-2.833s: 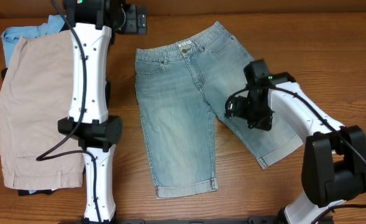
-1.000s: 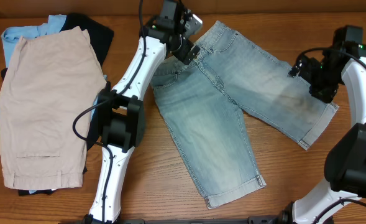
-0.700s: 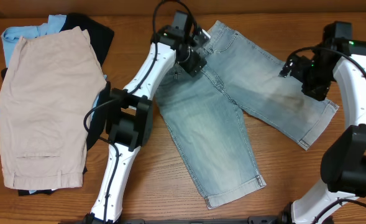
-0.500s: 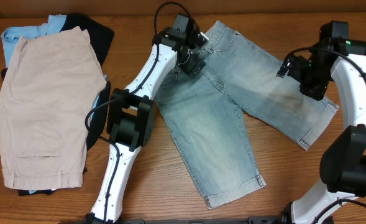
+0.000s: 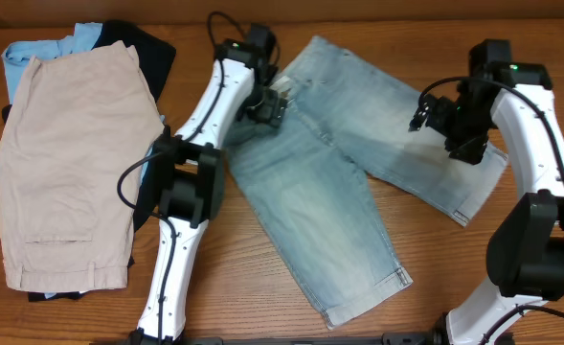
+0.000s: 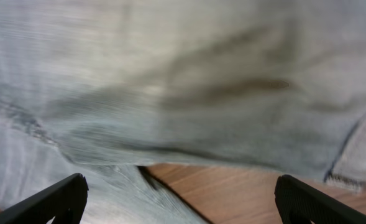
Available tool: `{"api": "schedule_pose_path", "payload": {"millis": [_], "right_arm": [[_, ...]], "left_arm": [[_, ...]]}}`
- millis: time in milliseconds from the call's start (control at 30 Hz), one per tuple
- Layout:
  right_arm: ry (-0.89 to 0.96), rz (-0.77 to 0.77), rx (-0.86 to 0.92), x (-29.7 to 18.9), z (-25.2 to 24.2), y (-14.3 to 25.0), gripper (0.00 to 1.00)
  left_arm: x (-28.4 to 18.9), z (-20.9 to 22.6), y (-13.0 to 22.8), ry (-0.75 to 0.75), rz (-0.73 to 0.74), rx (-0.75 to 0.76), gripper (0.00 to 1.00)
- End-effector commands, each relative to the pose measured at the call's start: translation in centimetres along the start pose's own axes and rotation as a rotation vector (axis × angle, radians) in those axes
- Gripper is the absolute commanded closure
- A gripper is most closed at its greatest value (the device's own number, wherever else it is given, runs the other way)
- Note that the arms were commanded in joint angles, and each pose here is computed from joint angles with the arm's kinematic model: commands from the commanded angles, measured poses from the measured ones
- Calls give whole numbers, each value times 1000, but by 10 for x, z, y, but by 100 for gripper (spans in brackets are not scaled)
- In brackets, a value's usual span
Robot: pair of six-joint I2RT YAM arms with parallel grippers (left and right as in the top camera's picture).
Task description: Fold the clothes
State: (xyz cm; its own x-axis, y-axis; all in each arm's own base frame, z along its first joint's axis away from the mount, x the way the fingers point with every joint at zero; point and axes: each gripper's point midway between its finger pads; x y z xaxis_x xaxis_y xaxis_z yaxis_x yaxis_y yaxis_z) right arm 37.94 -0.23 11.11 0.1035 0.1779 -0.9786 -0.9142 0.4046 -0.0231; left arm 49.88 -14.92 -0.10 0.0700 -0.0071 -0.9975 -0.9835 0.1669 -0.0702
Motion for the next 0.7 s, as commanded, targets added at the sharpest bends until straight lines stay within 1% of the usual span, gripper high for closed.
{"api": "schedule_pose_path", "payload": {"millis": [0, 133, 233, 300, 467, 567, 667], "right_arm": [[19, 33, 8, 4, 6, 18, 0], [52, 121, -24, 23, 13, 50, 0], [91, 200, -40, 47, 19, 83, 0], [117, 239, -50, 58, 21, 102, 0], [161, 276, -89, 78, 29, 141, 0], [190, 276, -100, 79, 30, 160, 0], [223, 252, -100, 76, 29, 172, 0]], "left_arm": [[75, 47, 74, -103, 329, -151, 0], [66, 41, 97, -58, 439, -185, 0], [59, 38, 111, -44, 506, -186, 0], [57, 39, 114, -52, 516, -185, 1], [54, 45, 94, -36, 434, -216, 0], [35, 52, 77, -24, 363, -234, 0], [6, 62, 55, -9, 261, -256, 0]]}}
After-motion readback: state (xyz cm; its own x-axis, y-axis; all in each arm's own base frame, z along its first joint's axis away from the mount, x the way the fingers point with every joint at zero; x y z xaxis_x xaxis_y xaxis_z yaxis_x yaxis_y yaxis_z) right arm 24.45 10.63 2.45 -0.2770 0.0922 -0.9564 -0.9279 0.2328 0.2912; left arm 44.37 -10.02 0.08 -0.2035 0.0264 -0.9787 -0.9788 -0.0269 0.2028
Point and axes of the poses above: each gripper's point midway between its finger pads, its own x axis out along the fingers, its own z axis along the line the jaws close on, y = z × x, and after that the axes turned 6 degrees about -x, right-handed
